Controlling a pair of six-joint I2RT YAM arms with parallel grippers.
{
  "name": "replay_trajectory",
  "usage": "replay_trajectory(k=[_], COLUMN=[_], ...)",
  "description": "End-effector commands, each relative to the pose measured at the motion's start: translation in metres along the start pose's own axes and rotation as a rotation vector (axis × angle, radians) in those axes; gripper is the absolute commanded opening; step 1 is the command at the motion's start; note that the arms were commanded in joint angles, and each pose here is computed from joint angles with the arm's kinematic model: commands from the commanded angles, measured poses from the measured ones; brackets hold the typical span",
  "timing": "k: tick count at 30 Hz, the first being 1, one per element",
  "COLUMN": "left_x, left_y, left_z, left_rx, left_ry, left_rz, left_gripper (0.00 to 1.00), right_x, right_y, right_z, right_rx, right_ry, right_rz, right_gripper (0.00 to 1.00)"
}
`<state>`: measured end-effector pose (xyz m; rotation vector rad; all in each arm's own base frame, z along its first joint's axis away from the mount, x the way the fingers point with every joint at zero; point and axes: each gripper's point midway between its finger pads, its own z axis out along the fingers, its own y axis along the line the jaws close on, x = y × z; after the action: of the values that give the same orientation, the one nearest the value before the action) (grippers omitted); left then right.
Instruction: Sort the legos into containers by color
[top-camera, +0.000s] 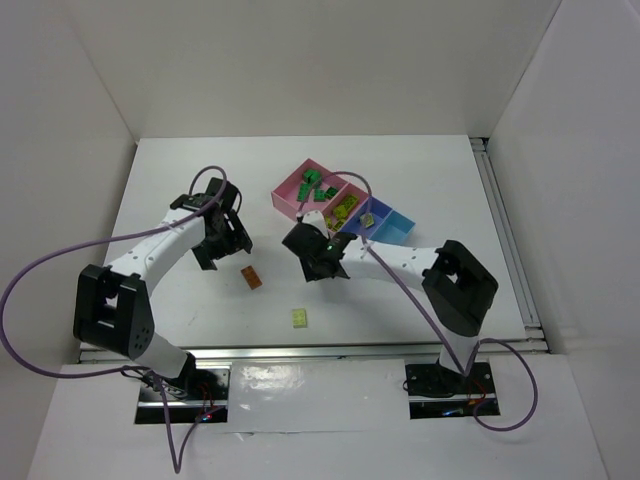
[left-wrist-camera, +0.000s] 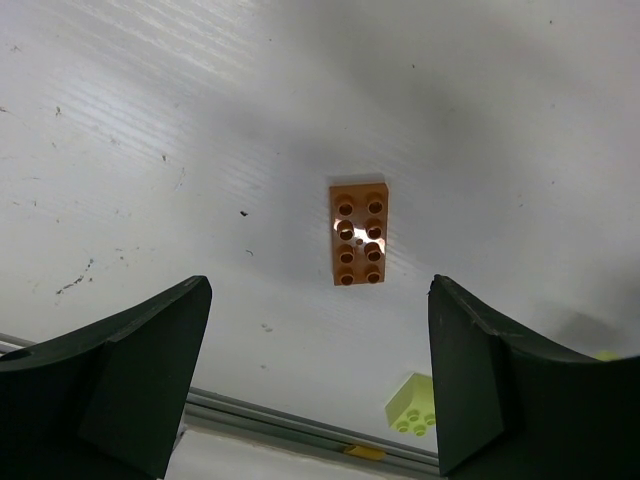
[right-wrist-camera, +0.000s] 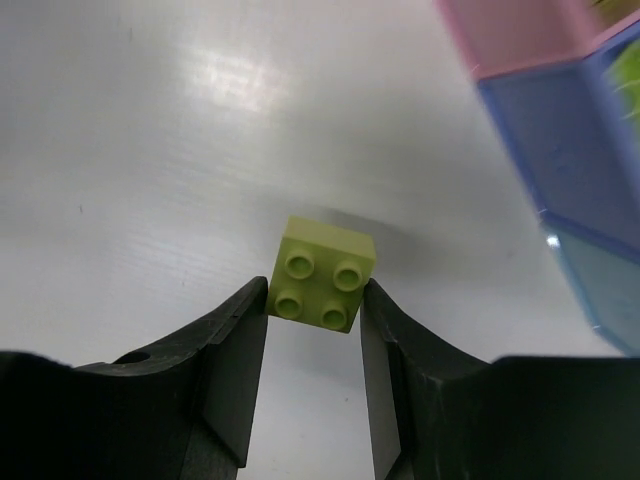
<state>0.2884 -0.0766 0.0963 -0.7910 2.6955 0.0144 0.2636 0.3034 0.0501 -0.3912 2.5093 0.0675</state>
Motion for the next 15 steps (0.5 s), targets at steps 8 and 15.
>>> replay_trajectory(k=[8, 15], left_x=[-0.003, -0.018], left_y=[0.001, -0.005], left_z=[-0.01, -0.017], left_rx=[0.027, 0.044], left_ry=[-0.023, -0.057], left_rz=[0.019, 0.021], left_gripper=[0.91, 0.91], right_x=[-0.111, -0.13], right_y=[-0.102, -0.132], right_z=[-0.023, -0.002], right_rx=[0.147, 0.176], right_ry=[-0.219, -0.199], right_rz=[0.203, 0.257], right_gripper=[0.38, 0.67])
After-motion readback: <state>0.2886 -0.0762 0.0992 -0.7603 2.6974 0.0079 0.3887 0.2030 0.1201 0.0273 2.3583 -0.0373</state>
